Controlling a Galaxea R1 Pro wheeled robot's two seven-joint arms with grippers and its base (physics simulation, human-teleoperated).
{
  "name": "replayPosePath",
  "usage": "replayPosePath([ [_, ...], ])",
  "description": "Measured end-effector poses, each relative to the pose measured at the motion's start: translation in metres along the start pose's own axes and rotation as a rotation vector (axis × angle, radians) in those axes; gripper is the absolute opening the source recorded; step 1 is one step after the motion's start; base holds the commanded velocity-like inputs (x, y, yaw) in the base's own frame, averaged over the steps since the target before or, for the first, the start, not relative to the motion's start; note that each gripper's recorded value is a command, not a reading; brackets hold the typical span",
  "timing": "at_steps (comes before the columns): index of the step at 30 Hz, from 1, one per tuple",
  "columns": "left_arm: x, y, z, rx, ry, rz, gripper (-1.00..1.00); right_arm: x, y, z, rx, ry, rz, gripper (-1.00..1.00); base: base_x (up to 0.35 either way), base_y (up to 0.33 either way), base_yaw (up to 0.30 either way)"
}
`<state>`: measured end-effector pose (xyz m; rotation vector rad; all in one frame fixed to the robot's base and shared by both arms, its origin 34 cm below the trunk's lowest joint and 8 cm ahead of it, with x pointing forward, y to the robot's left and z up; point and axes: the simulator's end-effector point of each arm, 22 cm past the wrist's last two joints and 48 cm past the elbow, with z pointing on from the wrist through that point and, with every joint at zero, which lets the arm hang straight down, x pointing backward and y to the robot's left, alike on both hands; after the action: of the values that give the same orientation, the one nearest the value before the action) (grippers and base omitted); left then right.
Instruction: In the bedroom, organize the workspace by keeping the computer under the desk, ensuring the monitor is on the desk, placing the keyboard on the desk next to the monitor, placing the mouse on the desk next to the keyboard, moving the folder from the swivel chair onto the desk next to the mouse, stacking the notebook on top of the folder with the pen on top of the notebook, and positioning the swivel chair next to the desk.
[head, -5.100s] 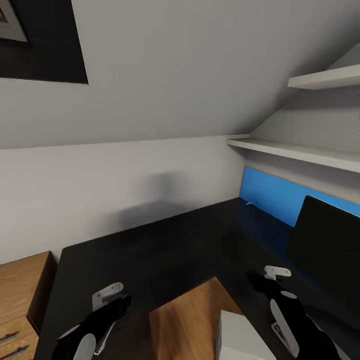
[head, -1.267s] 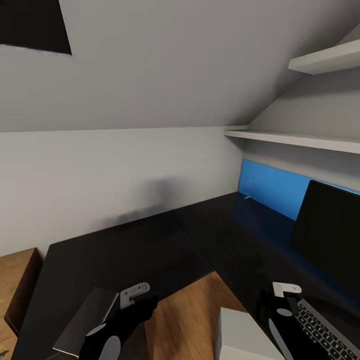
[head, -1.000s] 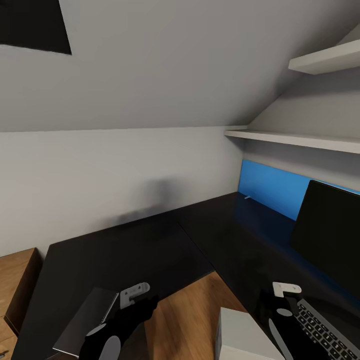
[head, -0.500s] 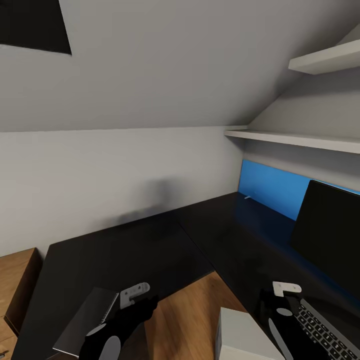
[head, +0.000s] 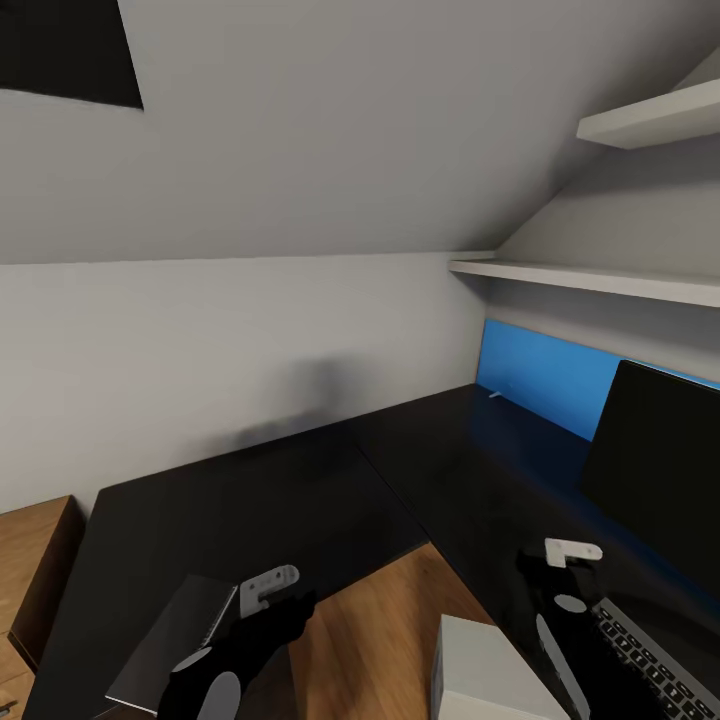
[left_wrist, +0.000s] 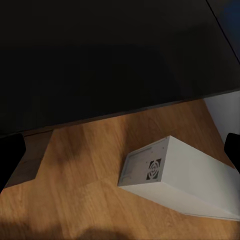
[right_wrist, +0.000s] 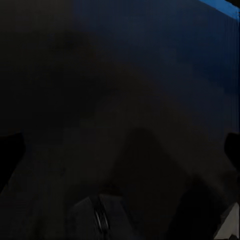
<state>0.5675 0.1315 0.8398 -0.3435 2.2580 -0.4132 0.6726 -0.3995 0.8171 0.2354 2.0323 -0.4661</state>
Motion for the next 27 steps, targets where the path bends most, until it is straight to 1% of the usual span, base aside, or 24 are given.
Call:
replayPosePath([
  [1, 0.000, 0.000, 0.000, 0.000, 0.000, 0.000, 1.00, -0.008, 0.000, -0.002, -0.002, -0.013, 0.006, 1.00, 0.000, 0.000, 0.000],
  [2, 0.000, 0.000, 0.000, 0.000, 0.000, 0.000, 1.00, -0.030, 0.001, -0.008, -0.008, -0.045, 0.020, 1.00, 0.000, 0.000, 0.000],
  [3, 0.000, 0.000, 0.000, -0.001, -0.001, 0.000, 1.00, -0.043, 0.005, -0.018, -0.021, -0.060, 0.033, 1.00, 0.000, 0.000, 0.000],
  [4, 0.000, 0.000, 0.000, -0.002, -0.001, 0.000, 1.00, -0.045, 0.007, -0.021, -0.026, -0.059, 0.038, 1.00, 0.000, 0.000, 0.000],
  [5, 0.000, 0.001, 0.000, -0.002, -0.001, 0.000, 1.00, -0.046, 0.013, -0.030, -0.038, -0.056, 0.046, 1.00, 0.000, 0.000, 0.000],
  [6, 0.000, 0.001, 0.000, -0.003, -0.002, 0.000, 1.00, -0.047, 0.023, -0.045, -0.059, -0.056, 0.063, 1.00, 0.000, 0.000, 0.000],
  [9, 0.000, 0.001, 0.000, -0.004, -0.002, 0.001, 1.00, -0.046, 0.033, -0.058, -0.081, -0.057, 0.069, 1.00, 0.000, 0.000, 0.000],
  [10, 0.000, 0.001, 0.000, -0.004, -0.002, 0.001, 1.00, -0.049, 0.044, -0.065, -0.105, -0.064, 0.064, 1.00, 0.000, 0.000, 0.000],
  [13, 0.000, 0.001, 0.000, -0.005, -0.002, 0.001, 1.00, -0.052, 0.056, -0.073, -0.130, -0.068, 0.064, 1.00, 0.000, 0.000, 0.021],
  [17, -0.001, 0.002, 0.000, -0.006, -0.002, 0.001, 1.00, -0.054, 0.078, -0.083, -0.163, -0.058, 0.088, 1.00, 0.000, 0.000, 0.170],
  [23, 0.000, 0.002, 0.000, -0.006, -0.001, 0.001, 1.00, -0.055, 0.090, -0.089, -0.181, -0.056, 0.092, 1.00, 0.000, 0.000, 0.257],
  [27, 0.000, 0.002, 0.000, -0.007, -0.001, 0.003, 1.00, -0.051, 0.093, -0.091, -0.187, -0.053, 0.088, 1.00, 0.000, 0.000, 0.274],
])
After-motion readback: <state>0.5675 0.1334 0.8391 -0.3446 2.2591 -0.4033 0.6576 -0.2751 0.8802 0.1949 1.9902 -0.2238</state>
